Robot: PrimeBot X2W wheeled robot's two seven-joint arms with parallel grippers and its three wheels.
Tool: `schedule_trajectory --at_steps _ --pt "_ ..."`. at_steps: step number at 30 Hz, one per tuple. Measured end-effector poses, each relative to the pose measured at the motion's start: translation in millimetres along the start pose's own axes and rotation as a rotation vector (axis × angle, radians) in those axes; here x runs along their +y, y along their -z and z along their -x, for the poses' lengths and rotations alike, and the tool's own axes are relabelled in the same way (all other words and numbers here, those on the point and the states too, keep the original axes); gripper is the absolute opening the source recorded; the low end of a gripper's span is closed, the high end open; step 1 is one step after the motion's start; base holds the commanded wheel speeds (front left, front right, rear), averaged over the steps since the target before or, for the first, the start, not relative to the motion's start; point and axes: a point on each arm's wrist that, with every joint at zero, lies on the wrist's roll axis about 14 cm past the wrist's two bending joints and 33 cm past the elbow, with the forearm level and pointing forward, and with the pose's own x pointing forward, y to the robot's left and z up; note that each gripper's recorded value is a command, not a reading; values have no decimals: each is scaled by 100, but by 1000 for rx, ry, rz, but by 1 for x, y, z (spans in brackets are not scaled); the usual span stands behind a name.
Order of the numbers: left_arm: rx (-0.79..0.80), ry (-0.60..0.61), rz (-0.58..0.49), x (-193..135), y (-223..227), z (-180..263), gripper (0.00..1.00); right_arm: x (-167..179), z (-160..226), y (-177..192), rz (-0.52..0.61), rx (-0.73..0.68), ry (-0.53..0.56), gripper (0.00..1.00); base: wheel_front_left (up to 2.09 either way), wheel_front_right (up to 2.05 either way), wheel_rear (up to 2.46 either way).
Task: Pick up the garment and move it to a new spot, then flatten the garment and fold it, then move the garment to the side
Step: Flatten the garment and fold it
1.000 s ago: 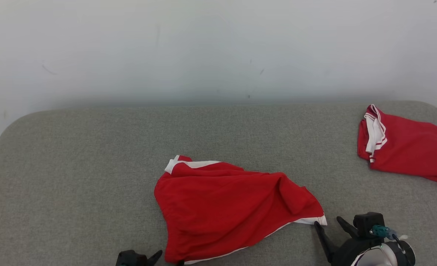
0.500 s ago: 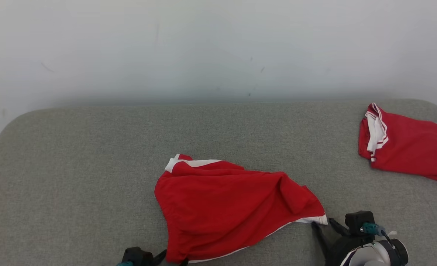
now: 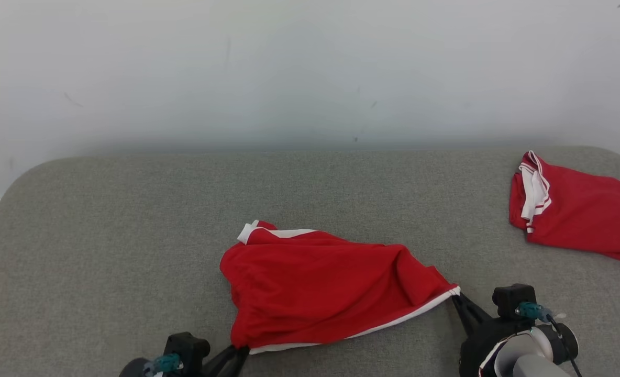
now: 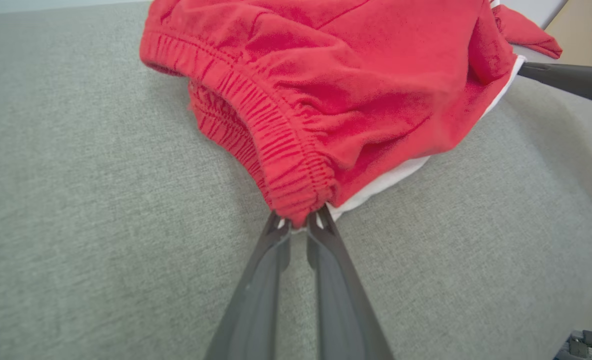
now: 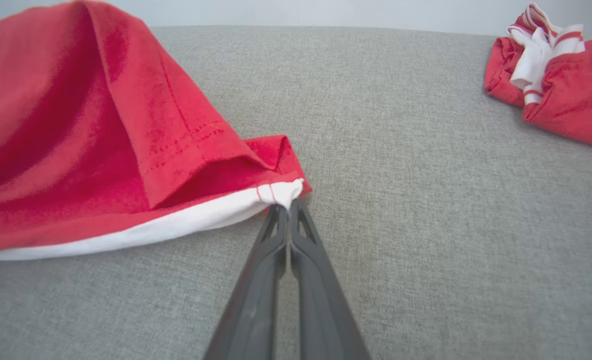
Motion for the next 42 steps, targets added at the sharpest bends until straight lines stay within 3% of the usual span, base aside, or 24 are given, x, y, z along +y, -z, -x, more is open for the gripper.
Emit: schedule_trajectory --at_steps 8,11,20,24,26,33,42 --pt "-84 13 -98 12 -41 -5 0 2 -6 -47 7 -126 -33 0 0 0 0" --pt "-109 35 -164 16 -67 -11 0 12 -10 -77 -26 -199 -70 0 0 0 0" --pt "-161 76 -338 40 -160 -27 0 24 -26 -169 67 -306 -139 0 0 0 0" --pt "-192 87 -328 53 -204 -37 0 33 -39 -217 55 -362 -165 0 0 0 0" --pt "-184 78 -384 66 -226 -43 0 35 -49 -235 7 -370 -170 0 0 0 0" --pt "-232 41 -418 104 -298 -70 0 26 -84 -288 -28 -395 -139 0 0 0 0" --pt "-232 6 -350 141 -320 -120 0 -18 -119 -305 -103 -411 -18 0 0 0 0"
